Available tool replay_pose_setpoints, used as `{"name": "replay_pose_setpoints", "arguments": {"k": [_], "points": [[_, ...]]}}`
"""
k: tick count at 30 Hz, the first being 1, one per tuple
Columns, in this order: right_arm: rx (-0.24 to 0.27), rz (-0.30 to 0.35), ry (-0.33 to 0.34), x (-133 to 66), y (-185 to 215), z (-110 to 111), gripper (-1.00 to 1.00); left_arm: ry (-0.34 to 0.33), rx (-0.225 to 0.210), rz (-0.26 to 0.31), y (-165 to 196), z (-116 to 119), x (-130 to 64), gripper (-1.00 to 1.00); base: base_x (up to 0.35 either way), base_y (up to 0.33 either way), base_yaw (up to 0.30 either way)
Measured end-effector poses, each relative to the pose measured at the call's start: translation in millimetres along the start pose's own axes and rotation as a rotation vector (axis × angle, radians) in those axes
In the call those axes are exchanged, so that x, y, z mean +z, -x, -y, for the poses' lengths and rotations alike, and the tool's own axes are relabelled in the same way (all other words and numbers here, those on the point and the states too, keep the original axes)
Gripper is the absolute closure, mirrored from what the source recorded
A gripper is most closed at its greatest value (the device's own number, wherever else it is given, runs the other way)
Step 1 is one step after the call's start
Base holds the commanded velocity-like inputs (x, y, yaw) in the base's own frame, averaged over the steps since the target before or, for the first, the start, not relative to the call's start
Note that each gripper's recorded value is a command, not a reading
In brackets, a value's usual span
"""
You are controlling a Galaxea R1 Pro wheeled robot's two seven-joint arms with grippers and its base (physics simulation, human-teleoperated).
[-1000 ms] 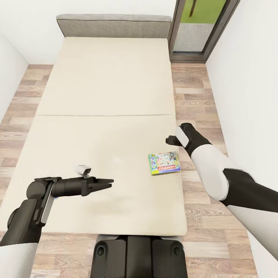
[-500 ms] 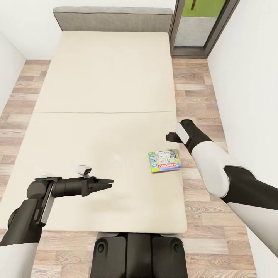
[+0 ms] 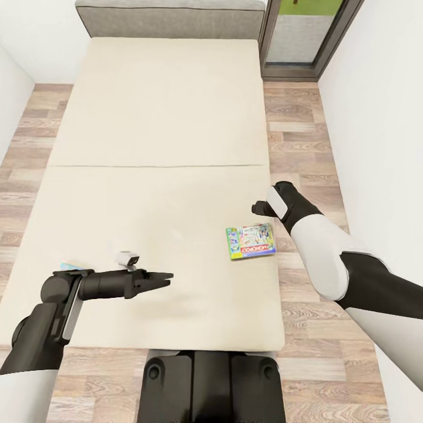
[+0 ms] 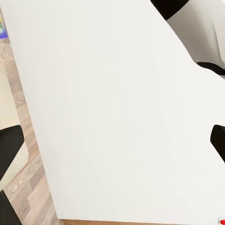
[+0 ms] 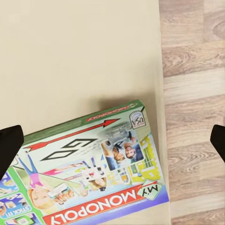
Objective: Put all the toys in the child's room - the three board games (two on the bed and one on the table), the two jigsaw puzzles on the table, and the tennis ball on the table - inside the toy box on the table in the child's room.
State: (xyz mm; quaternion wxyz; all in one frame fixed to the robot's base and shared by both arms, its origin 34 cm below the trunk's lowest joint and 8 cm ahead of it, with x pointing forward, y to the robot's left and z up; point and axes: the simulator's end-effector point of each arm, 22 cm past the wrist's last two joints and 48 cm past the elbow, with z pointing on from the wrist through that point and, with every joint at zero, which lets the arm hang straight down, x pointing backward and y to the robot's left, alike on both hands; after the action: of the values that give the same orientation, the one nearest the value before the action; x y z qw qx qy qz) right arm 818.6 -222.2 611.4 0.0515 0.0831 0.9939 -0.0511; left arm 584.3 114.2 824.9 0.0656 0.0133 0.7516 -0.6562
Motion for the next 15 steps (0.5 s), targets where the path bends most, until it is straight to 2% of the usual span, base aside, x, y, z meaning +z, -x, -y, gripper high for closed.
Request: {"name": "replay_pose_setpoints", "arguments": {"k": [15], "points": [[0.000,-0.019,-0.003,14.5,-8,0,-1.00,0.001,-0.024,-0.005,-6,-11,1.8,-1.00,0.000,0.000,0.000]]}}
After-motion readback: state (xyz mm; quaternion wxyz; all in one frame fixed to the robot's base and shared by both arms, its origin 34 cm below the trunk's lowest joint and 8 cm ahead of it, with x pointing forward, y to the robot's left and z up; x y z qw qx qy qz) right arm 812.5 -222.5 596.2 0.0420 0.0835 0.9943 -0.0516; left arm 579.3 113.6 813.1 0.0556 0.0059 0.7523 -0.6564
